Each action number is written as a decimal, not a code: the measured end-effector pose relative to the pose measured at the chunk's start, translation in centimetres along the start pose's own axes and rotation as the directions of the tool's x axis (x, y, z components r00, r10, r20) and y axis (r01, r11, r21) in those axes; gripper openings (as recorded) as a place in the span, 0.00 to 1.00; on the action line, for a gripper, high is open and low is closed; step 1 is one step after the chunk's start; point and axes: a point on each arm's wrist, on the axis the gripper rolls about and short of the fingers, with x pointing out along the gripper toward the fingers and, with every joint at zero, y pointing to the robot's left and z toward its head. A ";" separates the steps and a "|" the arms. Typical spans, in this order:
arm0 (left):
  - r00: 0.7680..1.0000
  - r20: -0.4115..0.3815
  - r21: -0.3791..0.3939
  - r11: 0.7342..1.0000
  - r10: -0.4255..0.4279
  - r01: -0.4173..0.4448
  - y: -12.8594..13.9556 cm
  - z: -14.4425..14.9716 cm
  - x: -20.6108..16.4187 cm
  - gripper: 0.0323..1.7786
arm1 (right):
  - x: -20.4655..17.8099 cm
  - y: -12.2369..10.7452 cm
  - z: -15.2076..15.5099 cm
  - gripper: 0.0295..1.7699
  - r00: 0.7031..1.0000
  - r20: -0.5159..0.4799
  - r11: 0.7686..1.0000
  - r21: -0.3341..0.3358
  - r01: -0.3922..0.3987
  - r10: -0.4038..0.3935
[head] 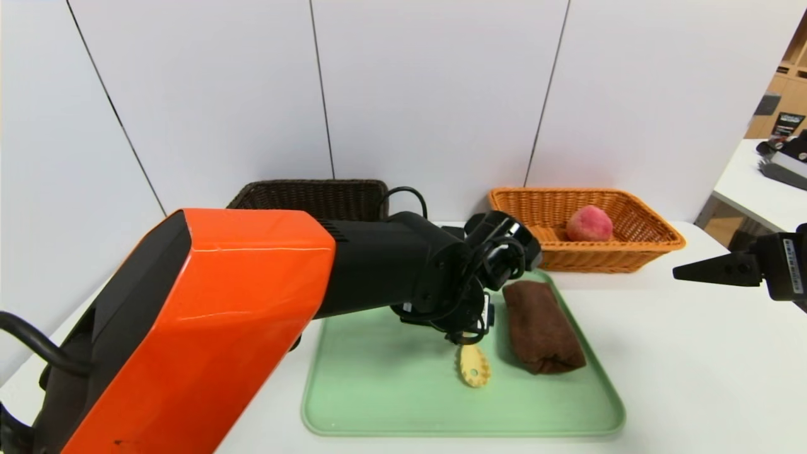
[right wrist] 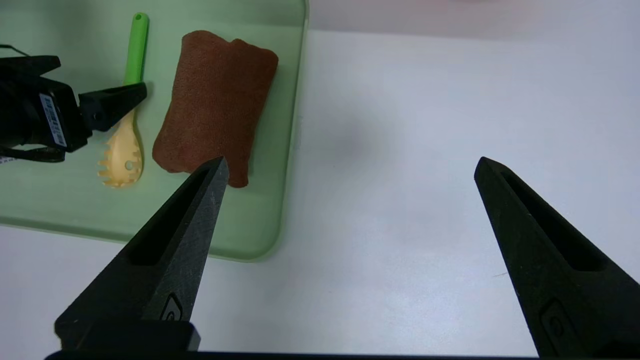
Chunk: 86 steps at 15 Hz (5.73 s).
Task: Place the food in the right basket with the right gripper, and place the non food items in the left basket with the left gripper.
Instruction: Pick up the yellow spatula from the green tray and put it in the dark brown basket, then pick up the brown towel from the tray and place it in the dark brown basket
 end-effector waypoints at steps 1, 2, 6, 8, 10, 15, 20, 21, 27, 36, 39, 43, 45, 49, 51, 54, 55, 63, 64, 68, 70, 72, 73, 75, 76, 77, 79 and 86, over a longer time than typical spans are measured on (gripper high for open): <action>1.000 -0.001 -0.004 1.000 0.005 -0.005 0.2 0.1 0.2 0.95 | 0.0 0.0 0.0 0.96 1.000 0.000 1.000 0.000 -0.001 0.001; 1.000 -0.002 -0.006 1.000 0.008 -0.008 0.3 0.1 0.3 0.95 | 0.0 0.0 0.0 0.96 1.000 0.000 1.000 0.000 -0.005 0.005; 1.000 -0.011 -0.004 1.000 0.022 -0.023 0.4 -0.1 1.0 0.95 | 0.0 0.0 0.0 0.96 1.000 -0.001 1.000 0.000 -0.007 0.007; 1.000 -0.015 0.000 1.000 0.025 -0.025 0.3 -0.2 1.1 0.95 | 0.0 0.0 0.0 0.96 1.000 0.000 1.000 0.000 -0.007 0.007; 1.000 -0.017 0.001 1.000 0.026 -0.026 0.3 -0.3 1.2 0.95 | 0.0 0.0 0.0 0.96 1.000 0.001 1.000 0.000 -0.007 0.007; 0.999 -0.020 0.003 1.000 0.029 -0.029 0.3 -0.3 1.3 0.95 | -0.1 0.0 0.0 0.96 1.000 0.003 1.000 -0.001 -0.009 0.009; 0.999 -0.024 0.009 0.999 0.031 -0.030 0.3 -0.4 1.1 0.55 | -0.3 0.1 0.0 0.96 1.000 0.008 1.000 -0.002 -0.009 0.009; 0.999 -0.027 0.013 0.999 0.030 -0.029 0.1 -0.5 1.0 0.49 | -0.3 0.1 0.0 0.96 1.000 0.009 1.000 -0.001 -0.009 0.009; 0.998 -0.055 0.033 0.999 0.032 -0.030 -0.2 -1.2 0.8 0.07 | -0.8 0.1 -0.2 0.96 1.000 0.024 1.000 0.000 -0.008 0.008; 0.995 0.091 0.028 0.999 -0.030 0.028 3.4 3.6 -7.3 0.07 | -1.4 -0.1 -0.4 0.96 0.999 0.039 1.000 0.007 0.001 -0.001; 0.985 0.172 0.084 0.996 -0.031 0.016 8.8 6.8 -12.4 0.07 | -1.4 -0.1 -0.5 0.96 0.999 0.037 1.000 0.008 0.001 -0.001; 0.977 0.197 0.227 0.973 -0.081 0.035 16.7 9.4 -16.1 0.07 | -1.3 -0.2 -0.6 0.96 0.999 0.034 1.000 0.013 0.004 -0.005; 0.972 0.190 0.325 0.943 -0.141 0.074 19.5 10.1 -16.6 0.07 | -1.3 -0.2 -0.6 0.96 0.999 0.031 1.000 0.013 0.004 -0.005; 0.949 0.175 0.554 0.823 -0.264 0.127 22.6 11.3 -15.1 0.07 | -1.2 -0.2 -0.6 0.96 1.000 0.028 1.000 0.012 0.005 -0.005; 0.933 0.186 0.647 0.753 -0.308 0.119 23.9 12.1 -13.3 0.07 | -1.2 -0.2 -0.7 0.96 1.000 0.027 1.000 0.012 0.004 -0.005; 0.927 0.193 0.761 0.645 -0.321 0.066 25.2 12.9 -9.8 0.07 | -1.4 -0.2 -0.8 0.96 1.000 0.030 1.000 0.011 0.004 -0.005; 0.931 0.186 0.796 0.603 -0.313 0.043 25.7 13.1 -8.6 0.07 | -1.5 -0.2 -0.9 0.96 0.999 0.033 1.000 0.010 0.004 -0.005; 0.946 0.191 0.894 0.444 -0.261 -0.058 28.4 13.5 -1.4 0.07 | -3.4 0.1 -1.9 0.96 0.997 0.082 1.000 0.001 0.003 -0.003; 0.946 0.192 0.896 0.441 -0.261 -0.061 28.4 13.5 -0.8 0.07 | -3.4 0.1 -1.9 0.96 0.997 0.083 1.000 0.001 0.003 -0.003; 0.949 0.182 0.896 0.441 -0.259 -0.052 28.5 13.3 0.8 0.07 | -3.4 0.1 -2.0 0.96 0.997 0.083 1.000 -0.001 0.000 0.000; 0.949 0.182 0.893 0.448 -0.259 -0.050 28.5 13.3 1.1 0.28 | -3.4 0.1 -2.1 0.96 0.997 0.082 1.000 -0.001 0.000 0.000; 0.949 0.182 0.886 0.461 -0.258 -0.045 28.5 13.3 1.1 0.43 | -3.3 0.1 -2.1 0.96 0.997 0.081 1.000 -0.001 -0.001 0.001; 0.948 0.186 0.879 0.476 -0.259 -0.042 28.5 13.3 0.9 0.49 | -3.3 0.1 -2.1 0.96 0.997 0.080 1.000 -0.001 -0.001 0.002; 0.945 0.198 0.850 0.526 -0.261 -0.032 28.4 13.5 0.3 0.60 | -3.3 0.2 -2.1 0.96 0.997 0.080 1.000 -0.002 -0.003 0.003; 0.943 0.203 0.823 0.567 -0.266 -0.017 28.1 13.6 -0.2 0.64 | -3.3 0.2 -2.0 0.96 0.997 0.081 1.000 -0.003 -0.004 0.004; 0.938 0.208 0.790 0.613 -0.276 0.005 27.6 13.7 -0.7 0.68 | -3.3 0.2 -2.0 0.96 0.997 0.083 1.000 -0.003 -0.003 0.003; 0.924 0.221 0.697 0.713 -0.313 0.075 25.4 13.8 -2.4 0.75 | -3.3 0.2 -1.9 0.96 0.997 0.083 1.000 -0.001 -0.002 0.002; 0.928 0.273 0.309 0.936 -0.255 0.166 14.4 11.7 -8.7 0.87 | -3.2 0.1 -2.0 0.96 0.997 0.077 1.000 0.018 0.001 -0.002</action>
